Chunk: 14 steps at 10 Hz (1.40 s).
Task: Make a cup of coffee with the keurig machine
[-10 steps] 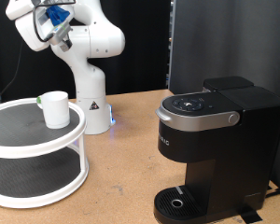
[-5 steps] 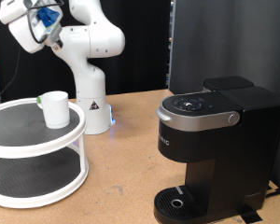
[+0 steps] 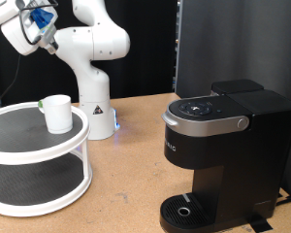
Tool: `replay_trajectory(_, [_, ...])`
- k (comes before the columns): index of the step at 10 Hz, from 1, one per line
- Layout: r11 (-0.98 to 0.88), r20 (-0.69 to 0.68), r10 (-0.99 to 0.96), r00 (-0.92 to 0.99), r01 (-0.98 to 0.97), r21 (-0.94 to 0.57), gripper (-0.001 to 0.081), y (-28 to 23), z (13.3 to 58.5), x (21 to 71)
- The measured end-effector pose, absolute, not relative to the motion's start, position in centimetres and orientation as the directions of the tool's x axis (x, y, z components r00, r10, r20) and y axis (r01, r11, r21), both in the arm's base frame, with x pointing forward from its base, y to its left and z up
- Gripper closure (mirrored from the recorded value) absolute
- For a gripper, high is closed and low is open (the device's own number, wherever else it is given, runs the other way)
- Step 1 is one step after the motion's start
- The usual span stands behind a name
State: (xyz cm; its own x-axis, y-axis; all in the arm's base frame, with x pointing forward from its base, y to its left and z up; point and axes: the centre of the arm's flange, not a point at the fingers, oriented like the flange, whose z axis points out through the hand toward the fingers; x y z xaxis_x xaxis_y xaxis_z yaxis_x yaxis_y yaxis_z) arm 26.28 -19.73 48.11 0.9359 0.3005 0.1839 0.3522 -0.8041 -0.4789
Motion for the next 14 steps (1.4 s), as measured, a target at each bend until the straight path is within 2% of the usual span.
replay_trajectory(4, [-0.761,0.336,0.108,0.936,0.295,-0.578,0.0802,-21.3,47.8,25.7])
replay_trajectory(10, [-0.780,0.272,0.153,0.950,0.285,-0.557,0.0802,-23.3,46.6,22.9])
replay_trajectory(14, [-0.800,0.317,0.156,0.936,0.308,-0.515,0.0802,-24.5,46.2,22.4])
